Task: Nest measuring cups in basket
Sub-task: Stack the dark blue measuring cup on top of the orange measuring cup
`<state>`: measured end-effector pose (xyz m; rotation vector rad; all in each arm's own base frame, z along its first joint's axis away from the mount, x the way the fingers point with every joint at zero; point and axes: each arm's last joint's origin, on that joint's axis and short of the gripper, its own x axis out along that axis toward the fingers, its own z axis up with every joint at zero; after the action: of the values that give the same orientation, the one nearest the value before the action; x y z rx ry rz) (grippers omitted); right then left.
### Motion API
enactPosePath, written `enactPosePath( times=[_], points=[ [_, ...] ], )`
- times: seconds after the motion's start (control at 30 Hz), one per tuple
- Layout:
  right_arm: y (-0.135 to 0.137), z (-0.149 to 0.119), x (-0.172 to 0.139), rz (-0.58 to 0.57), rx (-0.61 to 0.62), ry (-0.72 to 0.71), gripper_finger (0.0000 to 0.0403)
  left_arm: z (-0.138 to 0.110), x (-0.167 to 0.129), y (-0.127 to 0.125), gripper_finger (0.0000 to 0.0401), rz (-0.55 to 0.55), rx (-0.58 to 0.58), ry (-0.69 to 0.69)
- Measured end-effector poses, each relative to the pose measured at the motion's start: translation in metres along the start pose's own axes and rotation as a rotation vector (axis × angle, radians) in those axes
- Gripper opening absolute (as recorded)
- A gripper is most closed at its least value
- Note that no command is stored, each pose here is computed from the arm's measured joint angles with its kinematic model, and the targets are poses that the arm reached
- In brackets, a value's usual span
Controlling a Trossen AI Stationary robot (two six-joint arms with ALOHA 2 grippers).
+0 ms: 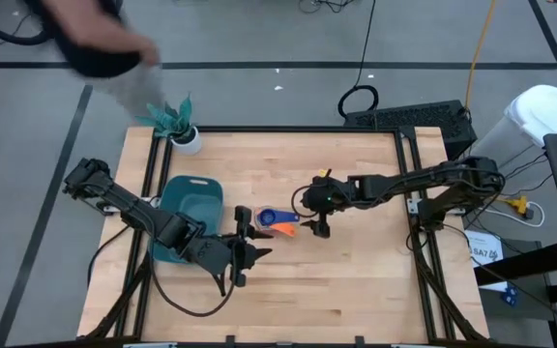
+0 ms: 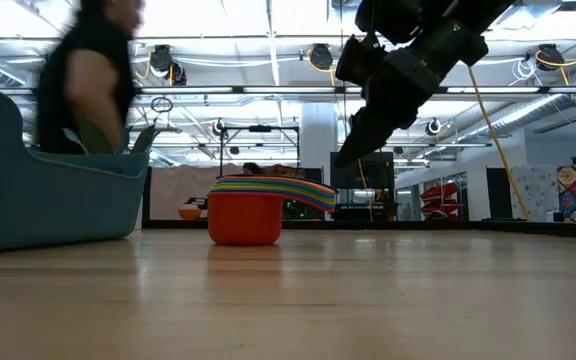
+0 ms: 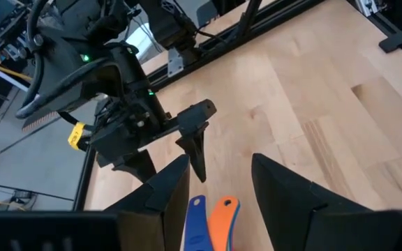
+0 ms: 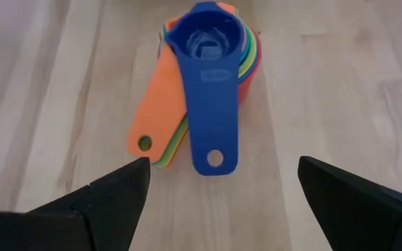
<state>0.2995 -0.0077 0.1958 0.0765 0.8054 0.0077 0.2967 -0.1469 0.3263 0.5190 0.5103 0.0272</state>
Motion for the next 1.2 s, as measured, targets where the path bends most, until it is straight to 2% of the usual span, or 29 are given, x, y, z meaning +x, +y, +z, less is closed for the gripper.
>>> enactPosePath(
  times=[0.3, 0.4, 0.63, 0.8, 1.0, 1.2],
  points=[
    [-0.001, -0.004, 0.009, -0.009, -0.006, 0.027, 0.0355, 0.002, 0.000, 0.000, 0.0159, 0.003, -0.024, -0.016],
    [-0.002, -0.002, 0.008, -0.034, -0.043, 0.007, 0.0337, 0.002, 0.000, 0.001, 0.0159, 0.004, -0.028, -0.022],
    [-0.005, 0.001, 0.007, -0.039, -0.073, -0.013, 0.0234, 0.002, 0.000, 0.000, 0.0159, 0.003, -0.035, -0.021],
    [-0.008, 0.000, 0.009, -0.043, -0.079, -0.012, 0.0143, 0.002, 0.000, 0.001, 0.0159, 0.004, -0.053, -0.021],
    [-0.011, 0.004, 0.008, -0.080, -0.151, -0.044, 0.0016, 0.002, 0.000, 0.001, 0.0159, 0.004, -0.084, -0.021],
    [-0.018, 0.002, 0.014, -0.095, -0.142, -0.036, 0.0001, 0.002, 0.000, 0.001, 0.0159, 0.004, -0.105, -0.021]
  ],
)
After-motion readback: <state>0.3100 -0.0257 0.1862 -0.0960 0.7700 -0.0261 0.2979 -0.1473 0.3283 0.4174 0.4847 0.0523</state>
